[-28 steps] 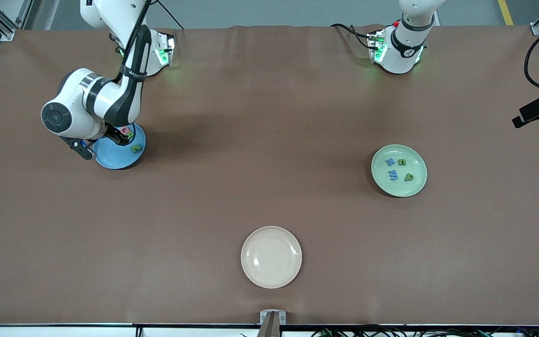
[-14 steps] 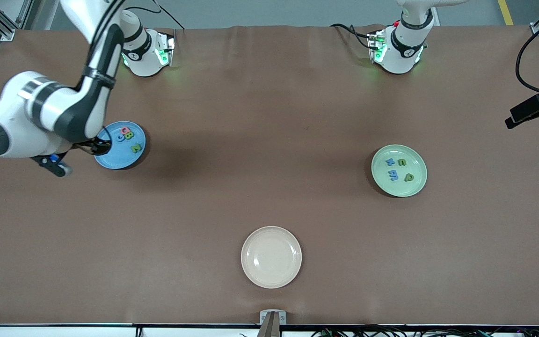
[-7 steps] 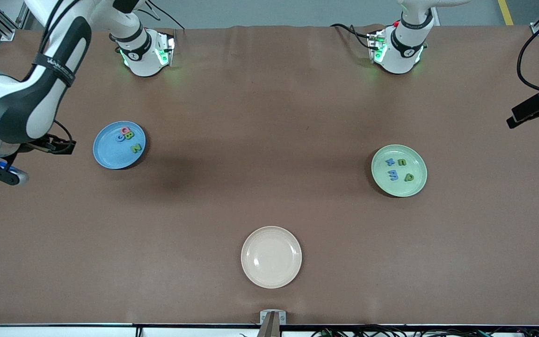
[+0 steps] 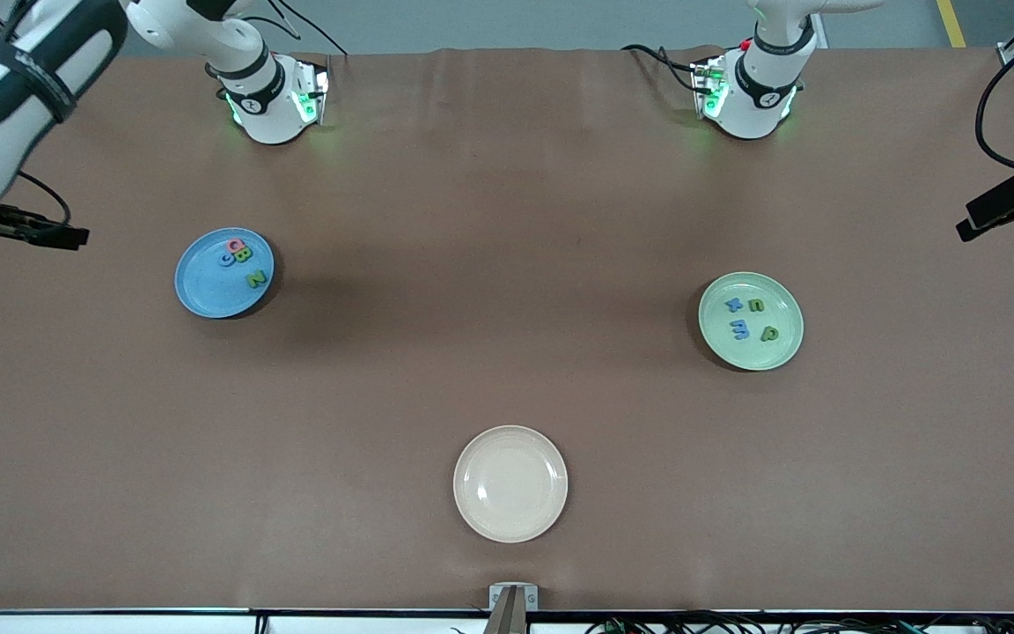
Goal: Sort uppercase to blue plate, lowercase to green plate
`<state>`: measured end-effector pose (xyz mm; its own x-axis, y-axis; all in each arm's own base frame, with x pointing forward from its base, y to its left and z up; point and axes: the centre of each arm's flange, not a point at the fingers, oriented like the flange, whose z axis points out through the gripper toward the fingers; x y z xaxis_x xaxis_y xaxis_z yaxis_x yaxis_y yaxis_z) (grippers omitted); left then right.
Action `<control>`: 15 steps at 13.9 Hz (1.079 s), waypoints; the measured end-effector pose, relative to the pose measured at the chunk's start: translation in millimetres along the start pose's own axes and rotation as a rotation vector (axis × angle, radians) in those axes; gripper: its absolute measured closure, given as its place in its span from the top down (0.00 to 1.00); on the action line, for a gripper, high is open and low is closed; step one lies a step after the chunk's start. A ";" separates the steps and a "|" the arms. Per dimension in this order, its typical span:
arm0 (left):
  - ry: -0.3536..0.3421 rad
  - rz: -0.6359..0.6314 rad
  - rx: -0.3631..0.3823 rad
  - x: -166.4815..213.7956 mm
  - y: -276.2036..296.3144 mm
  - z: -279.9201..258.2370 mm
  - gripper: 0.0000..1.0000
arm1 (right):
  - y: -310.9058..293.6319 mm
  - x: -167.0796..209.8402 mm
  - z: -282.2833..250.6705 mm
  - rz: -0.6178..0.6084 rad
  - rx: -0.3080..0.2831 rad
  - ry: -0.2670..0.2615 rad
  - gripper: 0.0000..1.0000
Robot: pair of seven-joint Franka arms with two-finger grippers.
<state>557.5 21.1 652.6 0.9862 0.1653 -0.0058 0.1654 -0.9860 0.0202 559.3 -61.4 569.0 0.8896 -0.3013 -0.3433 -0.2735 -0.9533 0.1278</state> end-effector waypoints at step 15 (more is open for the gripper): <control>0.047 0.014 -0.008 -14.1 5.4 -25.6 1.00 | -5.6 30.2 25.0 -0.063 0.109 -0.092 1.00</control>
<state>544.5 14.0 678.4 0.9875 0.1524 0.0410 0.1514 -0.9881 0.0276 578.6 -65.6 534.7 0.8702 -0.2365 -0.4322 -0.2609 -0.9654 0.0031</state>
